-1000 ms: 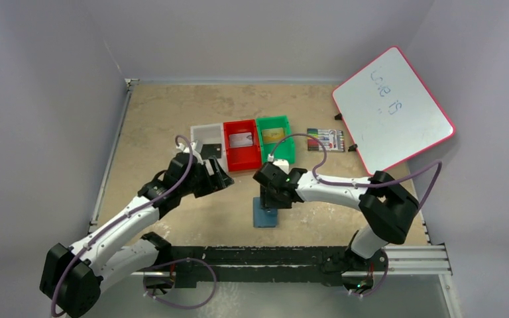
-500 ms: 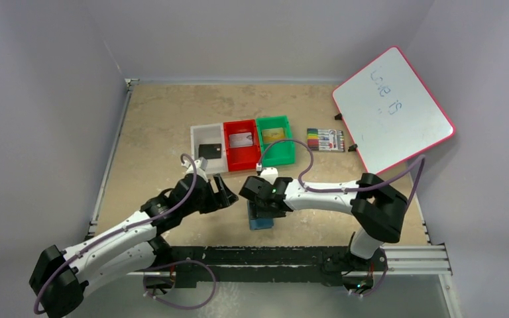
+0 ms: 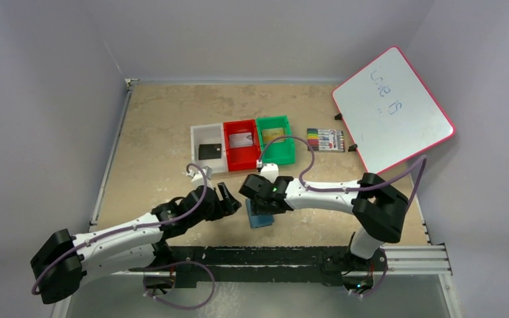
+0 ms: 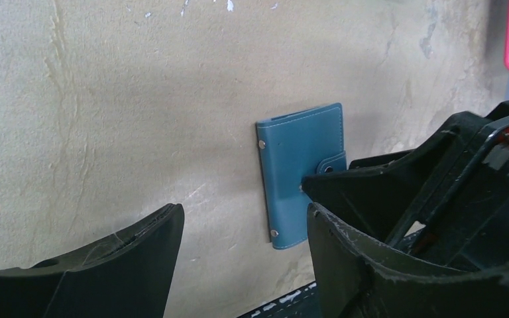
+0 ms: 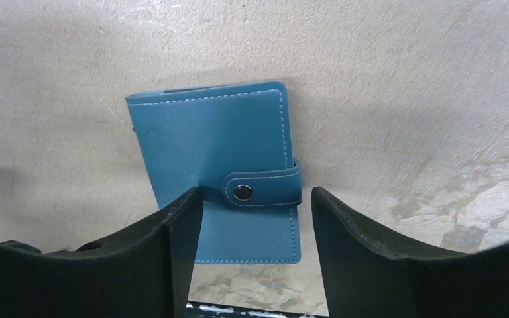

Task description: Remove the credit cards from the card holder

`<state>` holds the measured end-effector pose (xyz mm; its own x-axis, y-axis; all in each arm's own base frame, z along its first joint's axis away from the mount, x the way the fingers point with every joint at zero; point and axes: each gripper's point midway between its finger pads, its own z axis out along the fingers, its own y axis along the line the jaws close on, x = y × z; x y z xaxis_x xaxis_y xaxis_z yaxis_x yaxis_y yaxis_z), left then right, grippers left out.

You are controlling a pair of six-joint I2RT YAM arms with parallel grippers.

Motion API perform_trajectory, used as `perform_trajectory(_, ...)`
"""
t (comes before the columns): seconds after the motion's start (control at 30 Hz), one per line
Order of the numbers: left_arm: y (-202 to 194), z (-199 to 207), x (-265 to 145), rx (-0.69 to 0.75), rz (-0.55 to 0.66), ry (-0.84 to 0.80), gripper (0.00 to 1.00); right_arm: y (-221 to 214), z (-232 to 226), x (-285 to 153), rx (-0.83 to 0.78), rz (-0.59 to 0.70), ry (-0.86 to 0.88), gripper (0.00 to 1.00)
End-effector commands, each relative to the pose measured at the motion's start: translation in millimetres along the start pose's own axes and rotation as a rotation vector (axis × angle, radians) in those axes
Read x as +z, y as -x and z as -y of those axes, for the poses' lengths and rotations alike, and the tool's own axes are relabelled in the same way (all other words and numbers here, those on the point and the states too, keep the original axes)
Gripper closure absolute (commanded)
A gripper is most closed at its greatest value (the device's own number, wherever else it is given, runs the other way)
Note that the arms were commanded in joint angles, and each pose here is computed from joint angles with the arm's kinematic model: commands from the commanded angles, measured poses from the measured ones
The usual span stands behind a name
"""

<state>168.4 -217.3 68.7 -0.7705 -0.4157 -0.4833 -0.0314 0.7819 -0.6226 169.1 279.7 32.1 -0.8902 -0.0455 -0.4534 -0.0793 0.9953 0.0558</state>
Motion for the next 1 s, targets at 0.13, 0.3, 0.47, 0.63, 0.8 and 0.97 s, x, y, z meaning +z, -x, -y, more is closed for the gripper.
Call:
perform_trajectory(0.13,9.4,23.5,7.5,-0.014,0.102,-0.012,0.36,25.8,17.5,-10.1,-0.007,0.117,-0.067,0.41)
perform_trajectory(0.3,8.5,25.6,12.0,-0.089,0.157,-0.047,0.38,28.5,1.2,-9.8,-0.035,0.127,0.058,0.51)
perform_trajectory(0.47,2.7,31.6,15.2,-0.087,0.152,-0.053,0.37,18.2,4.2,0.7,-0.067,0.095,0.045,0.53)
perform_trajectory(0.63,-2.1,34.3,19.6,-0.069,0.146,-0.043,0.37,16.3,5.1,1.1,-0.064,0.094,0.05,0.54)
perform_trajectory(0.8,-6.9,36.1,22.8,-0.07,0.142,-0.047,0.38,9.7,11.5,4.3,-0.07,0.075,0.029,0.52)
perform_trajectory(0.97,-15.0,33.3,29.4,-0.054,0.121,-0.029,0.38,-0.6,17.6,15.9,-0.08,0.051,0.004,0.54)
